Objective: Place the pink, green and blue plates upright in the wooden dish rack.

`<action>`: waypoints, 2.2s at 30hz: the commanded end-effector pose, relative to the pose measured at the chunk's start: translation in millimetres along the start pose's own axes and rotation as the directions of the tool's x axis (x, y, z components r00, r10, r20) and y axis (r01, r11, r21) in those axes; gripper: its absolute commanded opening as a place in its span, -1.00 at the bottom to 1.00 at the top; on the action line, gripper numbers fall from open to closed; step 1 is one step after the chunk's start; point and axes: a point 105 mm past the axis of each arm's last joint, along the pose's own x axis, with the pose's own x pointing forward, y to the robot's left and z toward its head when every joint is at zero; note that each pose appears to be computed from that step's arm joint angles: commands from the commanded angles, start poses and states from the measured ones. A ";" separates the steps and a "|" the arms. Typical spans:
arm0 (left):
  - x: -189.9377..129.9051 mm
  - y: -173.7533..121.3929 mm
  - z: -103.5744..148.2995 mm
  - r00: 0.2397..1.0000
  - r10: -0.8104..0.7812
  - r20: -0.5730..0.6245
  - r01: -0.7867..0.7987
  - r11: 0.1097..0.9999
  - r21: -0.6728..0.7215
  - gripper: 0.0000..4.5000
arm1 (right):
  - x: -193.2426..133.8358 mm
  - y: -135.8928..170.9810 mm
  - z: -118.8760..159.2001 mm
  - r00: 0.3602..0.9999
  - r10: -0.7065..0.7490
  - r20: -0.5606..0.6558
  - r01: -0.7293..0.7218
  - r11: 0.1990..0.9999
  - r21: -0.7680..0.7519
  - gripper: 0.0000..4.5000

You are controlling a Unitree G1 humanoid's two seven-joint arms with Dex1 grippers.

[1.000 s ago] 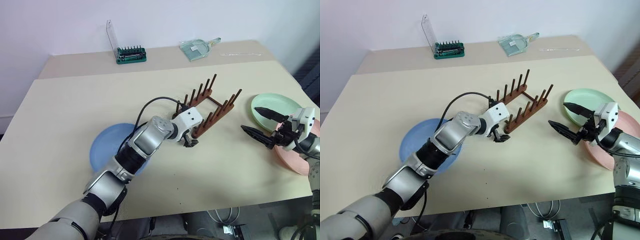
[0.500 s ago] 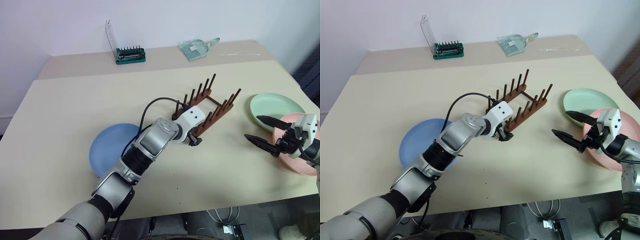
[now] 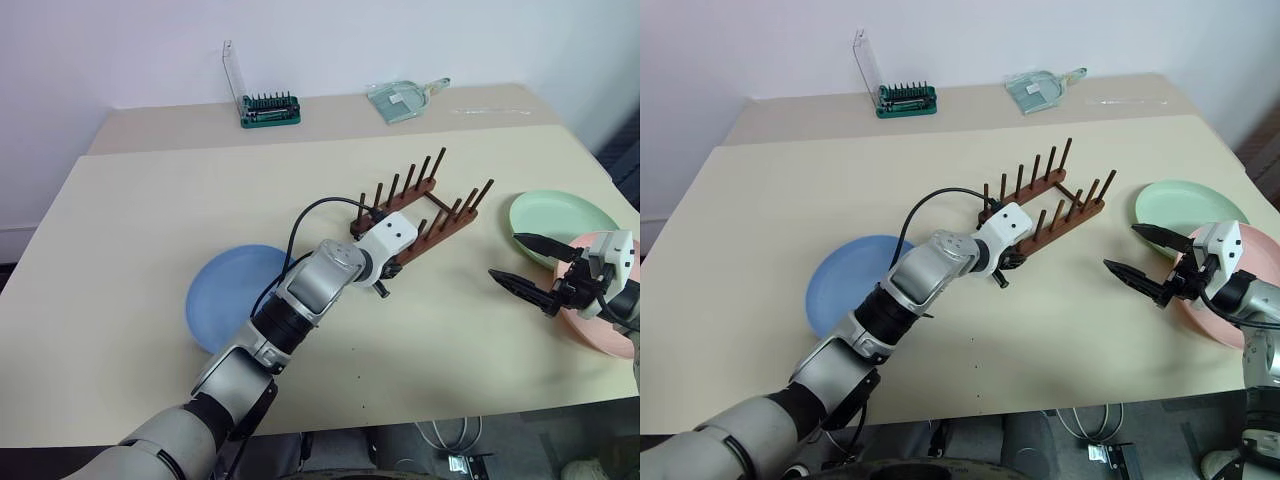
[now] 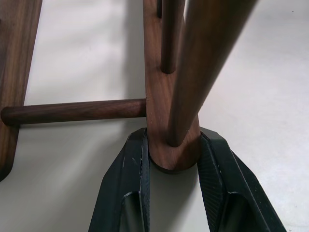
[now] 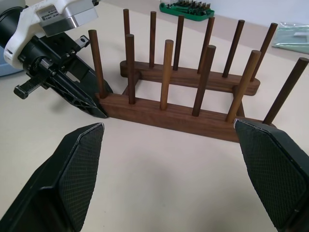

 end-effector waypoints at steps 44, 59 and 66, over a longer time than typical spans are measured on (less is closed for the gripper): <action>-25.8 17.9 -12.6 0.925 -0.373 0.074 0.317 0.863 0.393 -0.67 | -17.6 -1.4 17.0 1.000 -0.004 0.000 0.004 0.998 -0.064 0.97; -45.5 39.1 0.5 0.939 -0.334 0.085 0.292 0.902 0.320 0.96 | -11.8 -0.1 18.8 1.000 0.006 0.014 -0.005 0.998 -0.061 0.97; -86.9 64.6 13.4 0.957 -0.271 0.101 0.237 0.936 0.262 0.96 | -10.3 -1.0 19.8 1.000 0.007 0.024 -0.006 0.998 -0.059 0.97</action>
